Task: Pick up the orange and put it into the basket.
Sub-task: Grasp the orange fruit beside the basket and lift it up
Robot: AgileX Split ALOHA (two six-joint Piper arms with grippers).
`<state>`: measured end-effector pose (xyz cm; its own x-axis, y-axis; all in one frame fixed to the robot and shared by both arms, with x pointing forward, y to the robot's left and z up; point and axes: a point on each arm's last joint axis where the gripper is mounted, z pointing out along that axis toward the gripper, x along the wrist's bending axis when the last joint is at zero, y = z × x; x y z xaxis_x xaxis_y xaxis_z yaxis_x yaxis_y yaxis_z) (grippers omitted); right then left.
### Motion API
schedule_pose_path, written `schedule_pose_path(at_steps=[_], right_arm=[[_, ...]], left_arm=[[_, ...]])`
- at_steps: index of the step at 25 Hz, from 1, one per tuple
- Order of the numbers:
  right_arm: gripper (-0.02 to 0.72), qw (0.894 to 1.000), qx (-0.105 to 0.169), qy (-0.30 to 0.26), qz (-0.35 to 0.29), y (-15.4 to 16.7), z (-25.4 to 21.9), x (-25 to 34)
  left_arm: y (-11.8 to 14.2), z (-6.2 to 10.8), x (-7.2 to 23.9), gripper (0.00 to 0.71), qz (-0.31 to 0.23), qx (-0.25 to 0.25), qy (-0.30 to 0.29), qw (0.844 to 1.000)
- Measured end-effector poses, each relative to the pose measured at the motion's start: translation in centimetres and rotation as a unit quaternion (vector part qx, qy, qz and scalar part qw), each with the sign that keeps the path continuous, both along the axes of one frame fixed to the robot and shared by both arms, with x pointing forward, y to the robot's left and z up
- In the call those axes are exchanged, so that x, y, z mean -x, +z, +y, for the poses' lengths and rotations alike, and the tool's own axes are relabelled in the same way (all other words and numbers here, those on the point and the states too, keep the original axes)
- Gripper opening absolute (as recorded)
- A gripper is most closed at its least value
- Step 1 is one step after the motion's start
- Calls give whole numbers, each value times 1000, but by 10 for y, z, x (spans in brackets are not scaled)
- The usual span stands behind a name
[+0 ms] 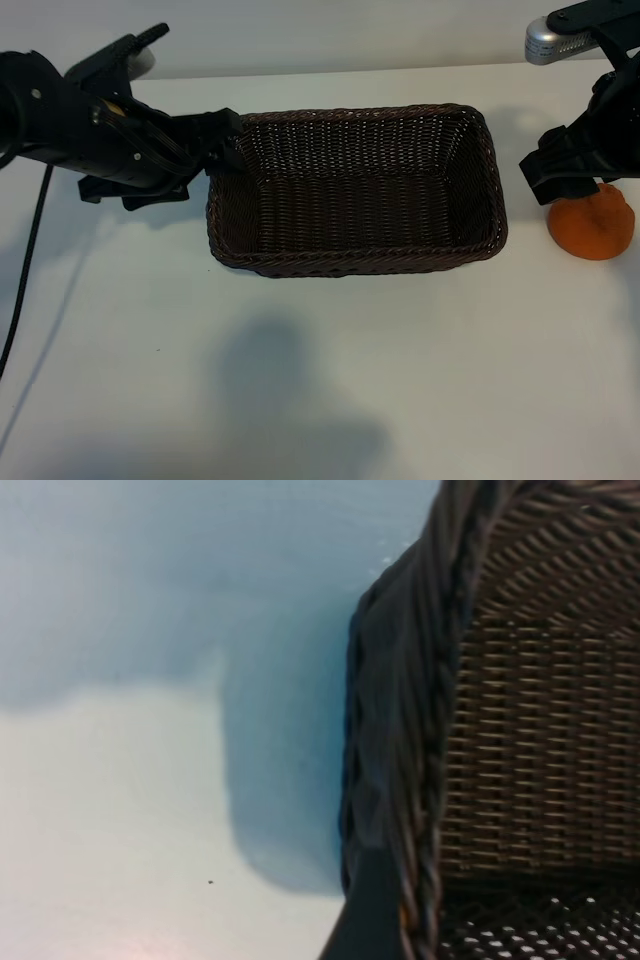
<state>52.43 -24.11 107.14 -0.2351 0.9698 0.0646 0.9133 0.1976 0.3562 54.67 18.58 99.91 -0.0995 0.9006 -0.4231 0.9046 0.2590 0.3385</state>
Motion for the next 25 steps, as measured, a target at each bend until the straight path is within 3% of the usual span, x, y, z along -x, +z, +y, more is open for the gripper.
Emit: schedule_pose_path(at_steps=[11,15,21,25], right_arm=[[595,1000,0,0,1,0,0,0],[595,1000,0,0,2,0,0,0],[595,1000,0,0,2,0,0,0],[595,1000,0,0,2,0,0,0]], left_arm=[[33,10,11,634,-41,-13,-19,999],[38,27,6,624,-29,-27,-9,999],[63,64,2,602,2,-144,-32,989],[82,95,8,597,6,-174,-3,985]])
